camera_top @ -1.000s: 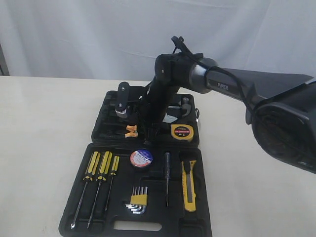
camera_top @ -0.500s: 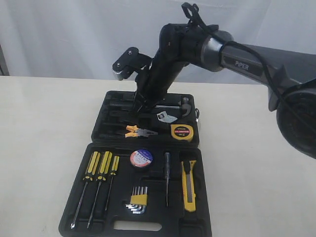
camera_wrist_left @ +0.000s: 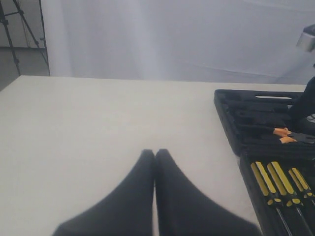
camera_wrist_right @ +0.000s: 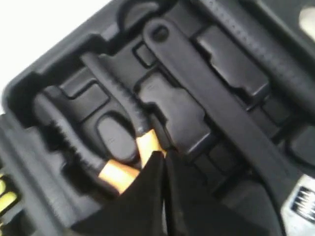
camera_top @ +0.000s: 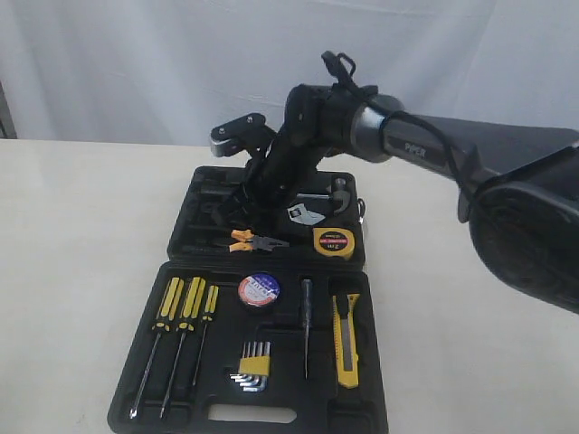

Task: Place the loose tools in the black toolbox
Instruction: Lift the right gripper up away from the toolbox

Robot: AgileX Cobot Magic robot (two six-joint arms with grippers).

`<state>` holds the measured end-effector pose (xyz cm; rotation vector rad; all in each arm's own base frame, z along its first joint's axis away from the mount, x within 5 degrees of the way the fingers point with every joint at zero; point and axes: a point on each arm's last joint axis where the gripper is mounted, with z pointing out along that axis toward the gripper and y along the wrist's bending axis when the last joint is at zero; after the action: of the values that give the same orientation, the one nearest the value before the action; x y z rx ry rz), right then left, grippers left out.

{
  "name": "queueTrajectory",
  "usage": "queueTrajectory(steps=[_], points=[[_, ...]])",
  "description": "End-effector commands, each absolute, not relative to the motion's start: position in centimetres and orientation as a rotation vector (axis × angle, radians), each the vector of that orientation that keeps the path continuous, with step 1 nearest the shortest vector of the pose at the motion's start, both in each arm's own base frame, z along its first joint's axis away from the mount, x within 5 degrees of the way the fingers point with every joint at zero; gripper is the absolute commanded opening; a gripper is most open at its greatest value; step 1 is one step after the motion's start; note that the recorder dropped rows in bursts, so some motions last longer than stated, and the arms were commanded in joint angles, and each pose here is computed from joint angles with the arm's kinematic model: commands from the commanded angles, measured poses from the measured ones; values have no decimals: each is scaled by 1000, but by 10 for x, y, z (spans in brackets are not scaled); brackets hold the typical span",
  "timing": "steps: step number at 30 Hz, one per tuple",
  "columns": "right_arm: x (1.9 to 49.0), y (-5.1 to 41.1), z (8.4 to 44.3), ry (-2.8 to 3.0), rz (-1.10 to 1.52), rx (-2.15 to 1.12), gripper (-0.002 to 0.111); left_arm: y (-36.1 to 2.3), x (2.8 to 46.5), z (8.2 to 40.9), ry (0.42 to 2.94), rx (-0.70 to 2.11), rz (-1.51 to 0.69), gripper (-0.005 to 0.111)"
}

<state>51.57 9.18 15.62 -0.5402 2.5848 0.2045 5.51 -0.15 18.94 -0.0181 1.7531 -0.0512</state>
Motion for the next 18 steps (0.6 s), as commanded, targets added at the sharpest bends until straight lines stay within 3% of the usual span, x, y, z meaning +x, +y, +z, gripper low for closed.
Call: queueTrajectory(steps=[1,6,14,18], points=[[524,91,131,2575,228,-445,-1,-2,55,189,1753,-18,-55,0],[524,93,121,2592,260,-424,-1,-2,55,189,1753,-18,-55,0],[525,93,154,2515,247,-425,-1,-2,55,189,1753,-18,-55,0],[525,93,146,2530,248,-428,-1,-2,55,189,1753,-18,-55,0]])
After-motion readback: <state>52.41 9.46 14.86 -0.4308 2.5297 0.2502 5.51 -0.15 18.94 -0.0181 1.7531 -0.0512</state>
